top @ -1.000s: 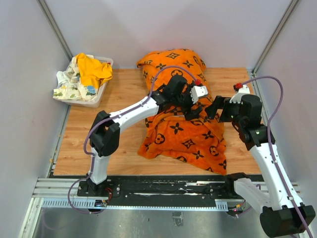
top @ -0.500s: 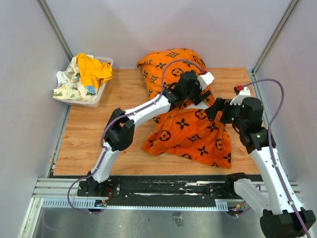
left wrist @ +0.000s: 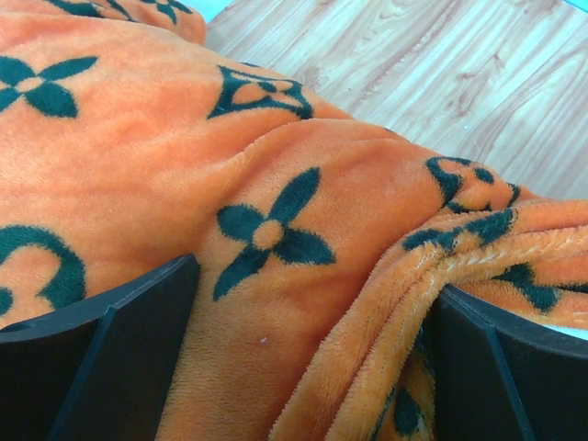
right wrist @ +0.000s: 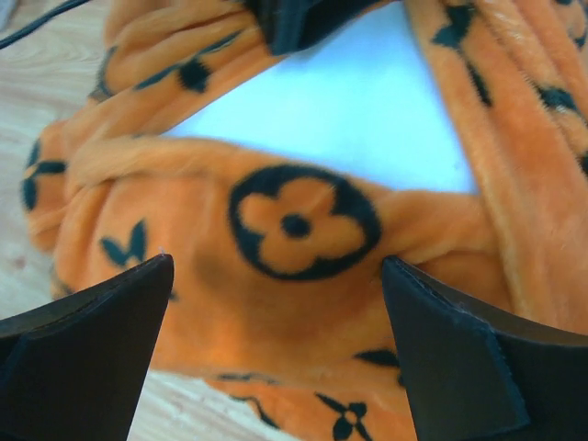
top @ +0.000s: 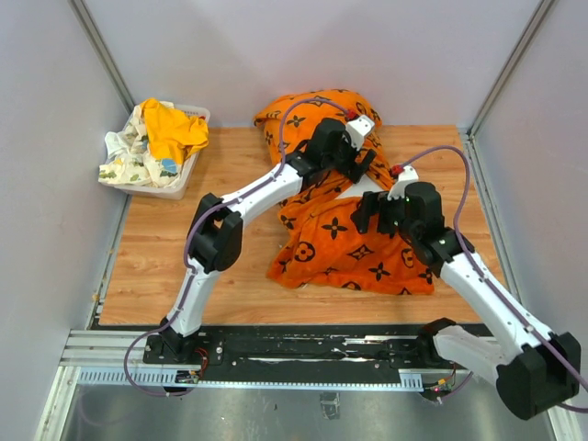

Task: Remove the pillowcase from the pillow
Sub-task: Remove the pillow from the pillowcase.

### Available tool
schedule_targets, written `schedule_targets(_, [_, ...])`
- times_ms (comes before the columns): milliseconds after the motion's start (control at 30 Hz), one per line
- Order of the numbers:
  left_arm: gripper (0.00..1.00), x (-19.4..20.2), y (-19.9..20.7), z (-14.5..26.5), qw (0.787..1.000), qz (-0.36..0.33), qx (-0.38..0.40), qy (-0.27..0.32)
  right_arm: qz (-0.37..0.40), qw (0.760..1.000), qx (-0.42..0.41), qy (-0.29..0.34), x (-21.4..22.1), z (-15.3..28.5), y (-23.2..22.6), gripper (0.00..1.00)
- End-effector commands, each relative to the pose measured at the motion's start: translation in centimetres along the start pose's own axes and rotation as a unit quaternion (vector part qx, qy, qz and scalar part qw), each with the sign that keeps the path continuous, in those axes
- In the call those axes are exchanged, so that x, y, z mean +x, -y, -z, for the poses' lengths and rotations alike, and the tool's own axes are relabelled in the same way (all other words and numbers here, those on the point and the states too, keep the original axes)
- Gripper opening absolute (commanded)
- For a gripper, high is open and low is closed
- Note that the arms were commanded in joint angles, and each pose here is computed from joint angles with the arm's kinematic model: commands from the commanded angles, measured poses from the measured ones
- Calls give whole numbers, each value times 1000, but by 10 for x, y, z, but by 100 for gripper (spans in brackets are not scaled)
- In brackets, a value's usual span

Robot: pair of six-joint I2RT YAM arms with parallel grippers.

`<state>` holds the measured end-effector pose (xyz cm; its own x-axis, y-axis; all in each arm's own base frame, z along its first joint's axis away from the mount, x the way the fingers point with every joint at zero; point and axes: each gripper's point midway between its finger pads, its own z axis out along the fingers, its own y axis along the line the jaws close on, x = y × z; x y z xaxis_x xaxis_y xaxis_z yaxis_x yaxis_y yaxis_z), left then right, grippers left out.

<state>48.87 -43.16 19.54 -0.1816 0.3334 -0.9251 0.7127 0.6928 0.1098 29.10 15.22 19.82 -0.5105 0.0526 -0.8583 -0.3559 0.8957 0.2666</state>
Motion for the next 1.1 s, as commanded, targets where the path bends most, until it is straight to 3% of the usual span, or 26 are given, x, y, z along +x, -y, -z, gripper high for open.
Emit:
schedule_targets(0, [98,1,-45,8,998,14,-53,2,2,998,58,39,-30,-23,16,94])
schedule_targets(100, [98,5,-44,6,999,18,-48,-3,4,998,57,19,-23,-39,17,80])
schedule_targets(233, [98,10,-48,4,998,23,-50,-7,5,999,29,-20,-1,-43,5,42])
schedule_targets(400, [98,9,-59,5,998,33,-62,-8,6,996,15,-87,56,-19,-14,3])
schedule_targets(500, [98,4,-69,6,997,41,-72,-4,-12,990,6,-138,101,-1,-21,2])
schedule_targets(733, [98,4,-90,3,994,50,-96,-9,-22,968,-4,-250,193,34,-31,15])
schedule_targets(900, [98,-2,-110,8,991,38,-126,-13,-3,957,3,-291,217,42,-32,19])
schedule_targets(1067, [98,-5,-106,27,993,35,-112,-22,11,957,22,-289,213,35,-27,19])
